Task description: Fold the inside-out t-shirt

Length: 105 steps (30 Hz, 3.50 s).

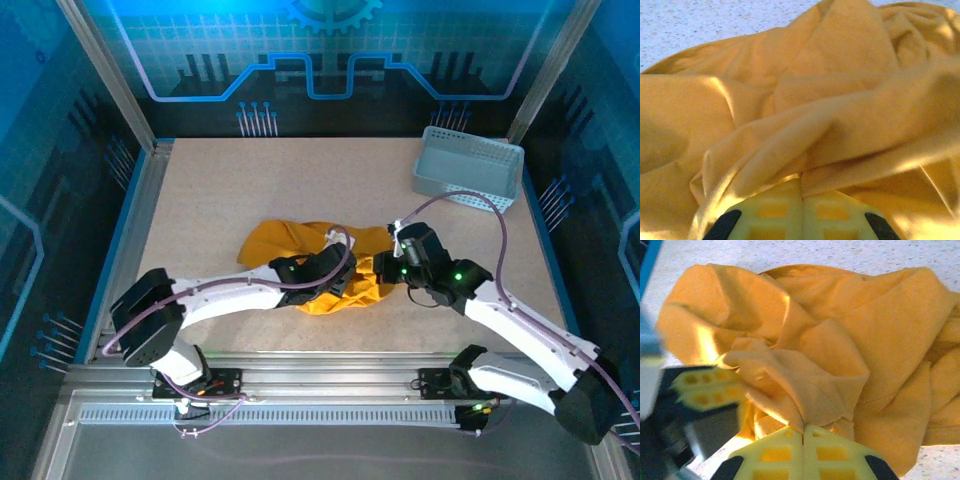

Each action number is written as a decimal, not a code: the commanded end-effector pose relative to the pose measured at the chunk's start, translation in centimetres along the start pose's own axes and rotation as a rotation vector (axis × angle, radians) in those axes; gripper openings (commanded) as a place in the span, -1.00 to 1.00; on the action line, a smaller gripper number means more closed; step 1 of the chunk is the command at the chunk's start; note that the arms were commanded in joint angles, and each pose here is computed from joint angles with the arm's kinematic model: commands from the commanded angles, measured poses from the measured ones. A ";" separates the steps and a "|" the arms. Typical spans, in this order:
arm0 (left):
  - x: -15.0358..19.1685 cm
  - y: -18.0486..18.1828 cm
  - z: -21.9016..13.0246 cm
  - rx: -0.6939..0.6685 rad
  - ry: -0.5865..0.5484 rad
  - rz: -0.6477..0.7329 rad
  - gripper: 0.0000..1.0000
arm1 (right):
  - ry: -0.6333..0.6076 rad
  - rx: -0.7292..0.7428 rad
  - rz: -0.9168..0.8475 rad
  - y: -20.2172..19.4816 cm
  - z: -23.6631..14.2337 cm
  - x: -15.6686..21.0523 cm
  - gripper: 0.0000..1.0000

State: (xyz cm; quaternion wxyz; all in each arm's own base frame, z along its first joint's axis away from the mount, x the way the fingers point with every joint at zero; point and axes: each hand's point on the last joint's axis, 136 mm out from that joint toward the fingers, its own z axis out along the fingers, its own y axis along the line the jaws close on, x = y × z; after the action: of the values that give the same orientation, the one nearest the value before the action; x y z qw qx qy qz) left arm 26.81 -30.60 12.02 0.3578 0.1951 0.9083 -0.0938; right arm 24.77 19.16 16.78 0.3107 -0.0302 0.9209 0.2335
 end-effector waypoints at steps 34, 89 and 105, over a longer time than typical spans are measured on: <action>-5.8 -0.5 -8.1 0.508 -0.203 -0.308 -1.00 | -0.031 -0.281 -0.366 7.6 1.5 1.8 -0.17; -6.0 -2.8 -5.2 0.386 -0.276 -0.244 0.36 | -0.056 -0.007 -0.091 8.9 -2.9 -4.3 -1.00; -4.3 -2.8 -5.7 0.510 -0.309 -0.248 -1.00 | -0.083 -0.031 -0.108 6.1 -3.9 -4.8 -0.32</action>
State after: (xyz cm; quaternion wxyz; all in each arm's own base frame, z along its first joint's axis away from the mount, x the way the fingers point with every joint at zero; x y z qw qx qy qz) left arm 25.39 -32.66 17.67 0.4023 0.1364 0.8316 -0.3578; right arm 25.85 22.18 23.86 0.3484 -0.0426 0.9130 0.2079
